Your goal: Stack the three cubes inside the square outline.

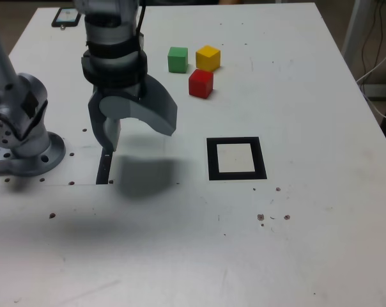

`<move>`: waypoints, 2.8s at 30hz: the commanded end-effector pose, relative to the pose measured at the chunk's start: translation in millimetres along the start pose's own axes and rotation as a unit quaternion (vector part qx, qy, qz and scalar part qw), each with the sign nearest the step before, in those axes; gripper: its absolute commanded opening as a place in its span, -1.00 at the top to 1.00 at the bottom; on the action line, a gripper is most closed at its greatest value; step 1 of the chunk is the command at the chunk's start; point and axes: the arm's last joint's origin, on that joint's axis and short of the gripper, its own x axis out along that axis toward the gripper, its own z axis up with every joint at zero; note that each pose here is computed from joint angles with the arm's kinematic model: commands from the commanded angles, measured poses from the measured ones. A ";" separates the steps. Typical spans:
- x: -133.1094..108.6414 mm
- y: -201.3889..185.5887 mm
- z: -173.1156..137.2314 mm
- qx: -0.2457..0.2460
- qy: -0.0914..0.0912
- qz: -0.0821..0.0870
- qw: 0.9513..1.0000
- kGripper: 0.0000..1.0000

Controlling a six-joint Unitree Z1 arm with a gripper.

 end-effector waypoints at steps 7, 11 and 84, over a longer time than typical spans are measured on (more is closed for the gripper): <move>-0.3 1.3 -0.1 0.001 -0.003 0.006 1.000 -0.98; 0.1 0.8 4.0 0.001 -0.002 0.005 1.000 -0.99; 16.8 165.8 114.3 0.079 0.062 0.085 0.991 -0.96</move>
